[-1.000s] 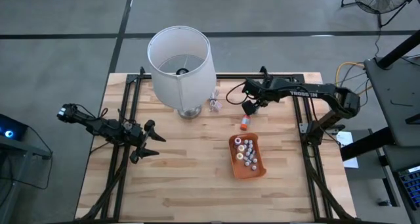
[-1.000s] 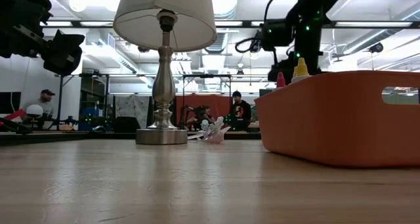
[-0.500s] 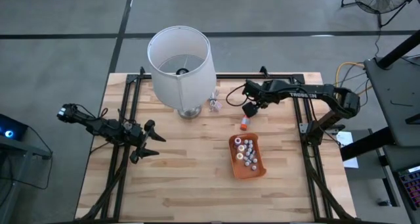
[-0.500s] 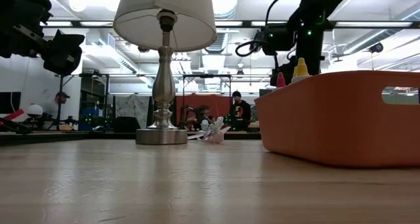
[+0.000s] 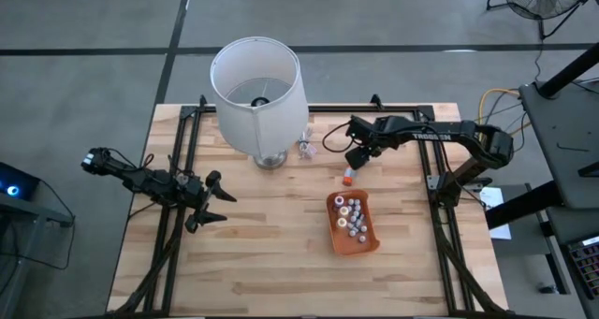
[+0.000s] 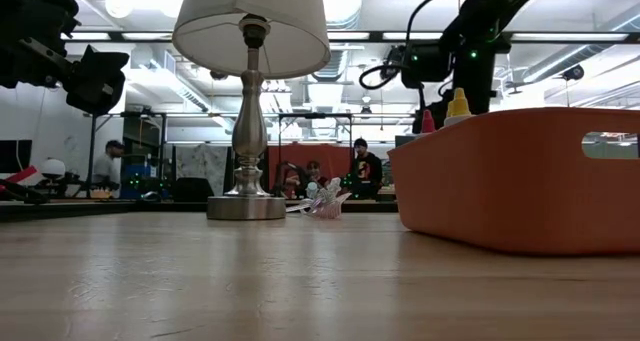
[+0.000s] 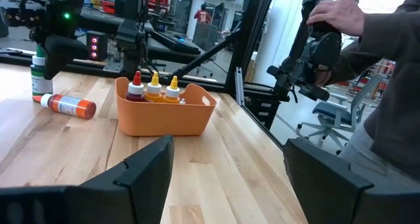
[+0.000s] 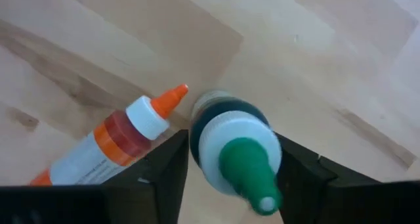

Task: Pick & Place food coloring
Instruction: Put the big food coloring bottle into the orange bin

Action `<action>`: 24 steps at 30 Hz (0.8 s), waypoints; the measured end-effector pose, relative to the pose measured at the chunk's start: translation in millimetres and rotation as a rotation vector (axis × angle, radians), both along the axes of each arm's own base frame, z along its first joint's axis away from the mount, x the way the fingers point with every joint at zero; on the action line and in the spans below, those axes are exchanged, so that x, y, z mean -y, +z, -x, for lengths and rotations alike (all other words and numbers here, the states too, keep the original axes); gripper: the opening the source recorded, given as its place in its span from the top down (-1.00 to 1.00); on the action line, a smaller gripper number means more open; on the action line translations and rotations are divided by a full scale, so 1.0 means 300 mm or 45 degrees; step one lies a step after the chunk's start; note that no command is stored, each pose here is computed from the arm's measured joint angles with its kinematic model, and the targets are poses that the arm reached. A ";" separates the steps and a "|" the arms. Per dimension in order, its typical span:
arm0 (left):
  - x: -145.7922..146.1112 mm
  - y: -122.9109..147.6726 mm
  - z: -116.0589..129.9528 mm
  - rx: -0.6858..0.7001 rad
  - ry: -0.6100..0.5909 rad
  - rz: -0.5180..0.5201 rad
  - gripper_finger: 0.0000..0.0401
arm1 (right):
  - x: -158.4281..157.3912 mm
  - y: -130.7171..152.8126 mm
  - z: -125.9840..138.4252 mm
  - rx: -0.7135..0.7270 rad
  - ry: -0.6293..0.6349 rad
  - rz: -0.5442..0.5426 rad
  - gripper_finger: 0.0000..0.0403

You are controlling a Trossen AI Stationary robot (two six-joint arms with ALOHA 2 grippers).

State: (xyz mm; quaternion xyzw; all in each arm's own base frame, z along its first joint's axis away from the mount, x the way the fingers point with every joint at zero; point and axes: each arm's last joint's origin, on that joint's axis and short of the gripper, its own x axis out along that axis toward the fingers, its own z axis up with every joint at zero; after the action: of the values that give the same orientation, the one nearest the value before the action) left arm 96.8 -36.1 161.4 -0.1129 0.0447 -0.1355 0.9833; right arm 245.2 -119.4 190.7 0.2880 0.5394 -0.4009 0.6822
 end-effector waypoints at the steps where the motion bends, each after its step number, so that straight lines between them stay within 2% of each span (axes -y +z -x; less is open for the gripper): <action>1: 0.000 0.000 0.000 0.000 0.000 0.000 -0.29 | 0.001 0.000 -0.002 0.009 0.000 0.005 0.13; 11: 0.000 0.000 0.000 0.000 0.000 0.000 -0.29 | 0.010 0.005 -0.016 0.058 0.003 0.054 0.16; 20: 0.000 0.000 0.000 0.000 0.000 0.000 -0.29 | 0.013 0.005 -0.015 0.038 -0.004 0.096 -0.03; 24: 0.000 0.000 0.000 0.000 0.000 0.000 -0.29 | 0.016 0.008 -0.022 0.053 0.045 0.117 -0.09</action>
State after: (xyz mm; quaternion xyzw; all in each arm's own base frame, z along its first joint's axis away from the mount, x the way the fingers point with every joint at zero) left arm 96.8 -36.1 161.3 -0.1129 0.0448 -0.1355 0.9833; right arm 251.8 -124.3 192.9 0.2550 0.5110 -0.4070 0.7128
